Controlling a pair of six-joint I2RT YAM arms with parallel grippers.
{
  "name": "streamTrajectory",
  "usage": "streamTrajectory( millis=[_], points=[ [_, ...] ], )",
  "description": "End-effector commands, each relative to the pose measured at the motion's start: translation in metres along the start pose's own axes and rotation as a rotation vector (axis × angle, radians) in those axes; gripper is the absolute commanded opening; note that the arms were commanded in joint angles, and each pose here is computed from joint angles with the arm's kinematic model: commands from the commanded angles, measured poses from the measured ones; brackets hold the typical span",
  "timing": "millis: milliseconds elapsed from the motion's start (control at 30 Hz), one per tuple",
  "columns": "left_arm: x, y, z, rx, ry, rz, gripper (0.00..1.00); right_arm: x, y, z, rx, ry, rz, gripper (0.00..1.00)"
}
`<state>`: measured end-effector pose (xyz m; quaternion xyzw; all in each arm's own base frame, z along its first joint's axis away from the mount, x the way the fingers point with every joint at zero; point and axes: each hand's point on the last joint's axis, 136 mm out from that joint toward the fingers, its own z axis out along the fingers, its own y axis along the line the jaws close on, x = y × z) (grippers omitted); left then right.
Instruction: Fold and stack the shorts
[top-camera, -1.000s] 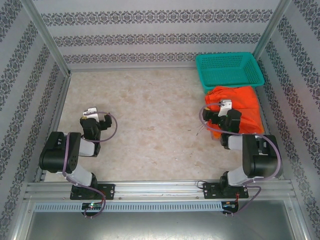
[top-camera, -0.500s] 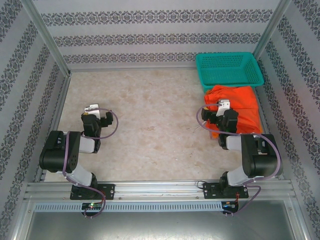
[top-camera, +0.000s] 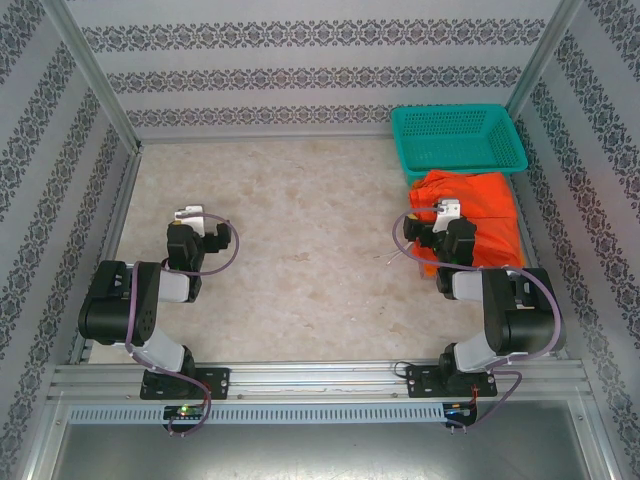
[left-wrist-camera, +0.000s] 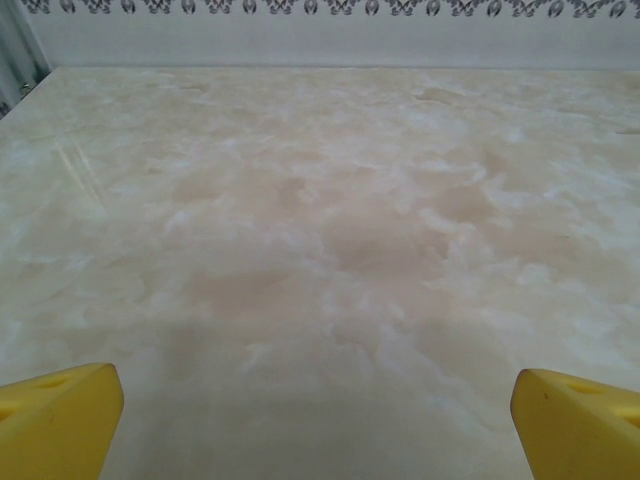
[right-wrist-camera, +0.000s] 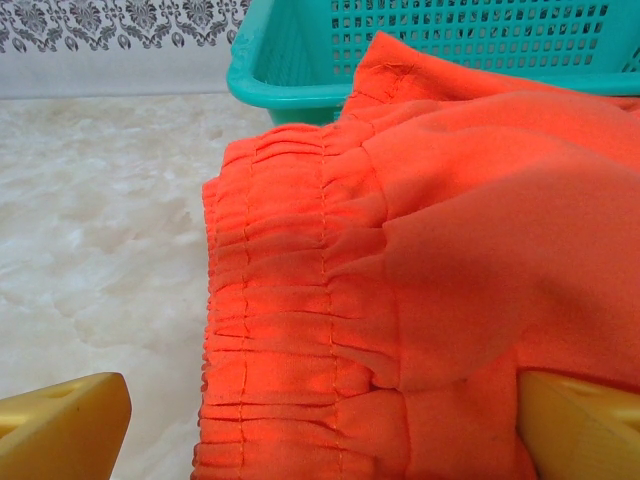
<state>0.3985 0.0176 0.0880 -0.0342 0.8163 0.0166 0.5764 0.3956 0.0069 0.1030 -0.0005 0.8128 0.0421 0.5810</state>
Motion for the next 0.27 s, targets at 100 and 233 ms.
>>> streamTrajectory(
  millis=[100, 233],
  points=[
    [0.0015, -0.0104, 0.0029, 0.051, 0.021, 0.031, 1.0, -0.0028, -0.0002, 0.0011, 0.014, -0.007, -0.018, 0.98],
    [0.0007, -0.0094, 0.0026, 0.045, 0.017, 0.032, 1.0, -0.0024, 0.0003, 0.0011, 0.011, -0.006, -0.018, 0.98]
  ],
)
